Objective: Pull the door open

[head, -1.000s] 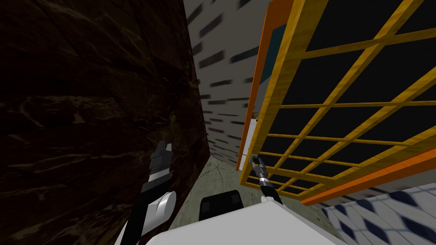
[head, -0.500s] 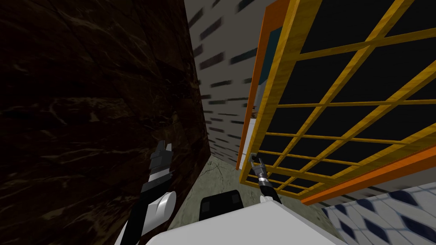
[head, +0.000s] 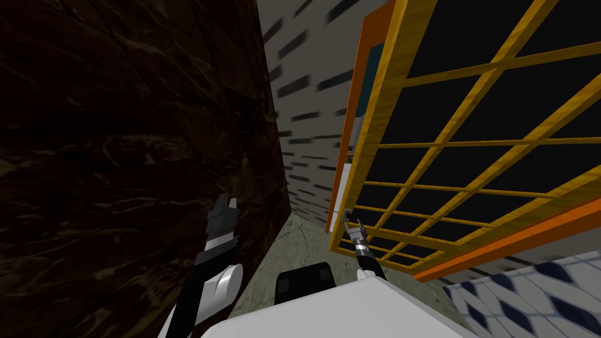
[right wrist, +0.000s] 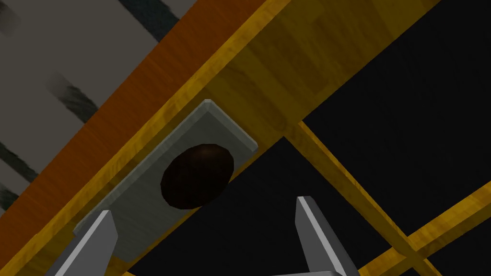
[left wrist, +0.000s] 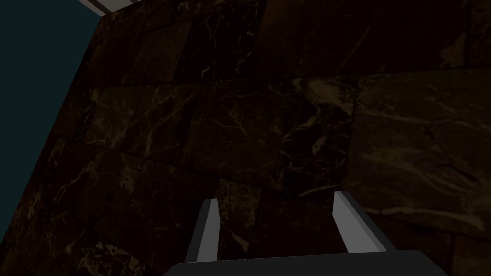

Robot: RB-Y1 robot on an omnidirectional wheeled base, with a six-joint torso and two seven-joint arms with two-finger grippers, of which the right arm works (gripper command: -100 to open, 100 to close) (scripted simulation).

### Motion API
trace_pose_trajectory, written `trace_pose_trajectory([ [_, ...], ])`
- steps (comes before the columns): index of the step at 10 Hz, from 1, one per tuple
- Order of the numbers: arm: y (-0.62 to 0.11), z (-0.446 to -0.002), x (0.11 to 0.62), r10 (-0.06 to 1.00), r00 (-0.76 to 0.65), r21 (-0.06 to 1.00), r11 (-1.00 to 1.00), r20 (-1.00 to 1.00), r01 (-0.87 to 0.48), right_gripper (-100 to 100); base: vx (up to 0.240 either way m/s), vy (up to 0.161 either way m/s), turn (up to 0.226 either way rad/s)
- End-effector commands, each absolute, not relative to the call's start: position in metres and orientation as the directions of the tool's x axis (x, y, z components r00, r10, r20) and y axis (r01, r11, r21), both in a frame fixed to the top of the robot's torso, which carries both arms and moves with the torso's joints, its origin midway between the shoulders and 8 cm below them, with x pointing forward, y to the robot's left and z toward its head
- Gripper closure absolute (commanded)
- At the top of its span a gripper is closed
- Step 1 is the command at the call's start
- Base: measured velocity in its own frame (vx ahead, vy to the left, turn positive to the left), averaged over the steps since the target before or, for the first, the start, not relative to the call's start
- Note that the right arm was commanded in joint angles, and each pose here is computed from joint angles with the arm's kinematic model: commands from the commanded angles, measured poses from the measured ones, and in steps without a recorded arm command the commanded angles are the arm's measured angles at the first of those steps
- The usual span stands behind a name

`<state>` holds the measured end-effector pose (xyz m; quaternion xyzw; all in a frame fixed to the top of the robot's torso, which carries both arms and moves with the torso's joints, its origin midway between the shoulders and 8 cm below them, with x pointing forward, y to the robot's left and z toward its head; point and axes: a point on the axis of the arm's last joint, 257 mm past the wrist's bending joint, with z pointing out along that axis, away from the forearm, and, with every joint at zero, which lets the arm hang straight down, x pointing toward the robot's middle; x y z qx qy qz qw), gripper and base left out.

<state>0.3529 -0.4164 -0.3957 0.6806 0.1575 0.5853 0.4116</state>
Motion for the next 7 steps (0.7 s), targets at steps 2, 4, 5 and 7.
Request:
trace_pose_trajectory([
  [2,-0.4137,-0.3954,0.3534,0.636,0.242,0.680,-0.672,0.733,-0.294,-100,-0.042,-0.002,0.028],
  [4,-0.4118,-0.3953,0.3536,0.595,0.226,0.636,-0.707,0.771,-0.310,-100,-0.063,-0.006,0.039],
  [5,-0.4100,-0.3954,0.3539,0.556,0.212,0.595,-0.736,0.803,-0.323,-100,-0.056,-0.010,0.037],
  [7,-0.4081,-0.3955,0.3541,0.509,0.194,0.544,-0.768,0.839,-0.338,-100,-0.049,-0.005,0.026],
])
